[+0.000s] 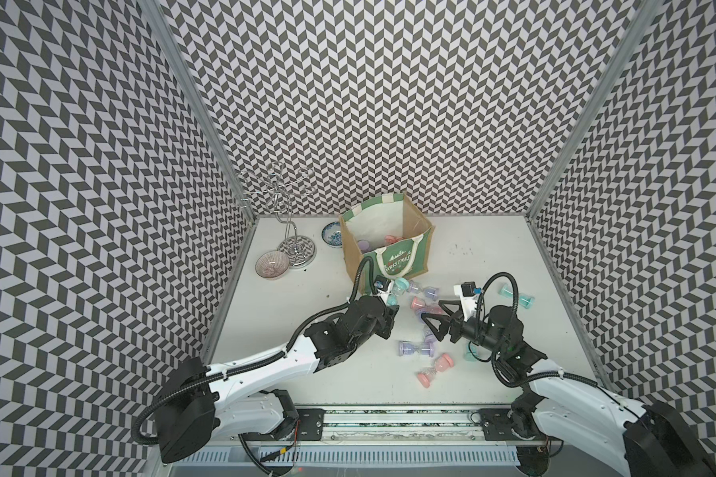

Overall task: Put the hourglass into the canvas bag
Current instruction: Pick up the hourglass from the center of the board.

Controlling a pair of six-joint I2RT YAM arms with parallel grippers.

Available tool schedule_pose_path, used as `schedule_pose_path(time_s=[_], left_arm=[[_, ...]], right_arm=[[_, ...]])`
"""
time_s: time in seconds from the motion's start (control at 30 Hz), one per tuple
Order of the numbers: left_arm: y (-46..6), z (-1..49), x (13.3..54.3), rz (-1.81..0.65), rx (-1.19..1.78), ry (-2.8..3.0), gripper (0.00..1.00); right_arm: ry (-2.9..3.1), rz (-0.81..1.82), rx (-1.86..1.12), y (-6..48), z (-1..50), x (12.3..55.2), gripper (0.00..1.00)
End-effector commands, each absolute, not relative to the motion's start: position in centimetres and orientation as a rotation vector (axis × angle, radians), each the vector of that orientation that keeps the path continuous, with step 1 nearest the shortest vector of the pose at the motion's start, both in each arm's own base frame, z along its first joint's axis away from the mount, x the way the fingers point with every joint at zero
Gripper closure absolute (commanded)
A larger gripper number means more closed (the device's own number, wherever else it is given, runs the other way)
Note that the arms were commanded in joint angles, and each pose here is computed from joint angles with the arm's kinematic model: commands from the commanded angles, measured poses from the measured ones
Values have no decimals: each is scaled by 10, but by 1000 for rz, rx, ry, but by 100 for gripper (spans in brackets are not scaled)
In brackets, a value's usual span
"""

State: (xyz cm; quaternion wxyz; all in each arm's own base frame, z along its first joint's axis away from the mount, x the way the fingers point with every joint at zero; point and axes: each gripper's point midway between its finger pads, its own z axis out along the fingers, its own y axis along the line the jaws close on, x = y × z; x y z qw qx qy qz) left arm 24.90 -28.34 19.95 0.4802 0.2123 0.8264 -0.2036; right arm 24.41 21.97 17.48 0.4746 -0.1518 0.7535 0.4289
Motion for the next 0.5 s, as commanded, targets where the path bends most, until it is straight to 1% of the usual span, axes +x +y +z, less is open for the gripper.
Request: schedule_pose_path(time_s=[0.0, 0.2, 0.37, 0.47], left_arm=[[-286, 242, 252, -519, 529, 1954, 73], [-288, 279, 264, -513, 523, 1930, 73], [-285, 308, 286, -492, 487, 1913, 73], [-280, 319, 306, -477, 460, 1914, 73]], right_arm=[[1768, 1113, -356, 226, 211, 246, 1], [1730, 1117, -329, 227, 239, 254, 1], [1712, 1087, -215, 221, 257, 273, 1], [1704, 1073, -208, 223, 267, 280, 1]])
